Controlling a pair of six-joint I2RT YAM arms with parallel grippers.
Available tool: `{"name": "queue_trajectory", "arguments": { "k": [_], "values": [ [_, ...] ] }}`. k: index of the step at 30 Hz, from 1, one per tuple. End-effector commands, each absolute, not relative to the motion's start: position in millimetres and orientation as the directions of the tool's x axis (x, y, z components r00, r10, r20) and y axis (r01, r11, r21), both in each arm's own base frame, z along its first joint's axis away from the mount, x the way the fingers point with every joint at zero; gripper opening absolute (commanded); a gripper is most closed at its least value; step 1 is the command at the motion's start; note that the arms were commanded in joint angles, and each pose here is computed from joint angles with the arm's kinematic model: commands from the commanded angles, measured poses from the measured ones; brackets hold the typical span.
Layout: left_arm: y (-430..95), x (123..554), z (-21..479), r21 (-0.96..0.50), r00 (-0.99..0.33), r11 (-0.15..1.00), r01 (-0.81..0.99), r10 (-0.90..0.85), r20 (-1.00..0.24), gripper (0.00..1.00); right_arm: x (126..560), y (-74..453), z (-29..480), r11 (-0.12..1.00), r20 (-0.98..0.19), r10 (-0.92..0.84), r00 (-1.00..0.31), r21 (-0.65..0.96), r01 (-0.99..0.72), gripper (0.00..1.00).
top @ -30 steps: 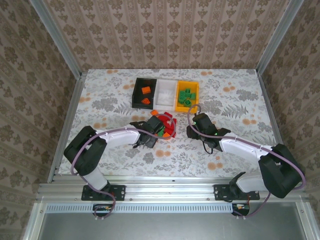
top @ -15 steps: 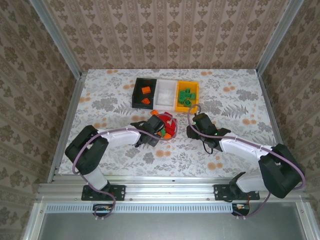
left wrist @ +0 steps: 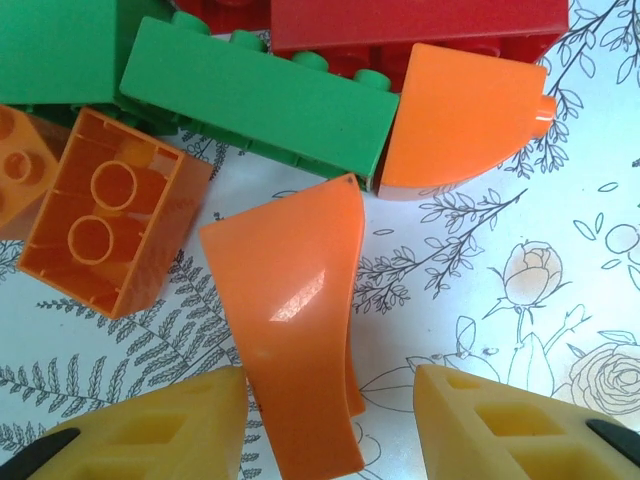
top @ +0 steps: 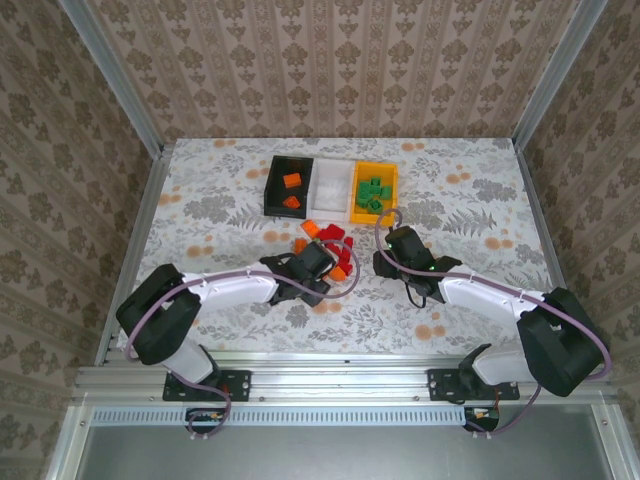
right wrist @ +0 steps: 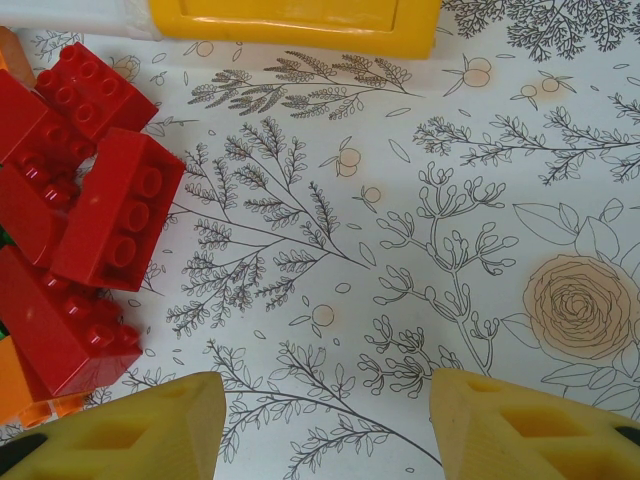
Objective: Sort the legos into containers by color
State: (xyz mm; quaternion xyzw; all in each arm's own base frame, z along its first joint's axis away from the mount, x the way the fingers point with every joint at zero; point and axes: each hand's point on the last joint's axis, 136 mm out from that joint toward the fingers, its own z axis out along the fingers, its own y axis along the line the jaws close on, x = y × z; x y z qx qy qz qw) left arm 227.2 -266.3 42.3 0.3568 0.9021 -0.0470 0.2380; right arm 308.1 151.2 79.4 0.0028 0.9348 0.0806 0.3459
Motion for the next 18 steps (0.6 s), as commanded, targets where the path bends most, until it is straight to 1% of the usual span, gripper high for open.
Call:
{"name": "queue_trajectory", "arguments": {
  "k": [1,3,6,10,16,18],
  "values": [
    [-260.5,227.8,48.4,0.080,-0.650,0.762,0.643,0.597,-0.470,0.50,308.0,150.6,86.4,0.989,-0.665,0.043,-0.745,0.136,-0.064,0.57],
    [-254.4,235.6,52.3,0.097,-0.663,0.782,0.616,0.581,-0.473,0.55,308.1,150.9,86.9,0.988,-0.666,0.045,-0.745,0.139,-0.065,0.58],
    [-254.0,239.7,48.3,0.112,-0.668,0.780,0.616,0.593,-0.450,0.59,308.0,151.2,87.9,0.988,-0.667,0.045,-0.744,0.140,-0.066,0.58],
    [-266.0,238.8,37.0,0.078,-0.669,0.763,0.642,0.607,-0.430,0.60,307.5,150.8,89.1,0.988,-0.669,0.046,-0.742,0.142,-0.067,0.58],
    [-266.7,242.2,20.5,0.095,-0.678,0.766,0.636,0.613,-0.405,0.49,307.0,150.3,90.1,0.988,-0.671,0.047,-0.740,0.143,-0.067,0.58],
    [-265.5,242.0,19.2,0.097,-0.681,0.769,0.631,0.610,-0.405,0.37,307.1,150.7,90.3,0.987,-0.671,0.048,-0.740,0.145,-0.067,0.58]
  ]
}}
